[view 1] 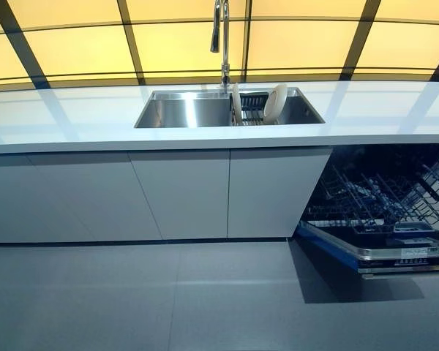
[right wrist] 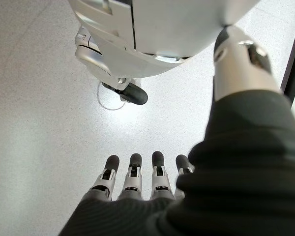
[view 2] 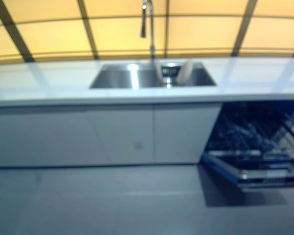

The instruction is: Take plates into dishwasher

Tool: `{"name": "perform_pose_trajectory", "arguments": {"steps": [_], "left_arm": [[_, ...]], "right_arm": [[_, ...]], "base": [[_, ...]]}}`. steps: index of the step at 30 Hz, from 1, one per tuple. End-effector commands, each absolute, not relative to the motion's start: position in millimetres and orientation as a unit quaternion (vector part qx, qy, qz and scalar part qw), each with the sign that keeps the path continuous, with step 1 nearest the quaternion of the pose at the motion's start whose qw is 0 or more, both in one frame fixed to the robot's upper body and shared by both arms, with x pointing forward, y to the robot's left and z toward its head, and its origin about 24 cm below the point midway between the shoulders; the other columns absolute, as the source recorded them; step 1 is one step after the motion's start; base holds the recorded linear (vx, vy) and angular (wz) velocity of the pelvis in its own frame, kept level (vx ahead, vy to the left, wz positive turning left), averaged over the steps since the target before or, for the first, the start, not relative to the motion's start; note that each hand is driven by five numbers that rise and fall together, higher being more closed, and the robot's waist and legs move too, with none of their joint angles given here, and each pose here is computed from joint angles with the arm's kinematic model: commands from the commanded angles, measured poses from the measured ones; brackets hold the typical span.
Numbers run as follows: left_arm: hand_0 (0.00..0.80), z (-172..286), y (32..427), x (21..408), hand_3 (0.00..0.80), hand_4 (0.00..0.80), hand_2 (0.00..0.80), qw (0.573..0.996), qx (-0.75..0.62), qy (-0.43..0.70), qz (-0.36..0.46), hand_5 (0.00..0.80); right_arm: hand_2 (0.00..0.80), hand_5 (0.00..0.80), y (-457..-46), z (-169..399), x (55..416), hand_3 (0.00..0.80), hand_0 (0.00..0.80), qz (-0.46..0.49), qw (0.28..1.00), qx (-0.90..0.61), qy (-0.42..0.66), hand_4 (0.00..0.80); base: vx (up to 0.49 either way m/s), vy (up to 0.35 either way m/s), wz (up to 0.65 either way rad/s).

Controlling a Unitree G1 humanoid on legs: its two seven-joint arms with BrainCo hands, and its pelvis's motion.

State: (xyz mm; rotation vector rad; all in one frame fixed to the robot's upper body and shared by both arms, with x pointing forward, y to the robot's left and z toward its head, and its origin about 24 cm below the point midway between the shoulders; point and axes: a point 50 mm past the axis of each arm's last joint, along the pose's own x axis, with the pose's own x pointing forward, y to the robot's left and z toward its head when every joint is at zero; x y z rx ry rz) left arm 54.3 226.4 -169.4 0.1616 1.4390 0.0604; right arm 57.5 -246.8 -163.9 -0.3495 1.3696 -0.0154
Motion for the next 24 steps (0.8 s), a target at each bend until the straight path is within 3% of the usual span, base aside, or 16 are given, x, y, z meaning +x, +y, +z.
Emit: {"name": "perform_pose_trajectory", "arguments": {"steps": [1, 8, 16, 24], "left_arm": [[0.0, -166.0, 229.1, 77.3, 0.0, 0.0, 0.0, 0.758, 0.08, 0.647, 0.033, 0.0], [0.0, -164.7, 230.7, 82.9, 0.0, 0.0, 0.0, 0.762, 0.069, 0.641, 0.059, 0.0], [0.0, -170.8, 219.4, 61.6, 0.0, 0.0, 0.0, 0.73, -0.003, 0.675, 0.111, 0.0], [0.0, -174.8, 212.6, 33.7, 0.0, 0.0, 0.0, 0.696, -0.026, 0.71, 0.1, 0.0]], "right_arm": [[0.0, 0.0, -225.7, -167.1, 74.5, 0.0, 0.0, 0.032, 0.771, -0.151, 0.617, 0.0], [0.0, 0.0, -226.6, -165.7, 80.6, 0.0, 0.0, 0.024, 0.779, -0.151, 0.608, 0.0], [0.0, 0.0, -232.2, -164.9, 80.5, 0.0, 0.0, 0.0, 0.763, -0.189, 0.618, 0.0], [0.0, 0.0, -233.5, -164.0, 84.3, 0.0, 0.0, -0.023, 0.767, -0.188, 0.613, 0.0]], "base": [[-0.014, -0.032, 0.0], [0.011, -0.082, 0.0], [0.087, -0.111, -0.03], [0.372, 0.152, -0.57]]}}
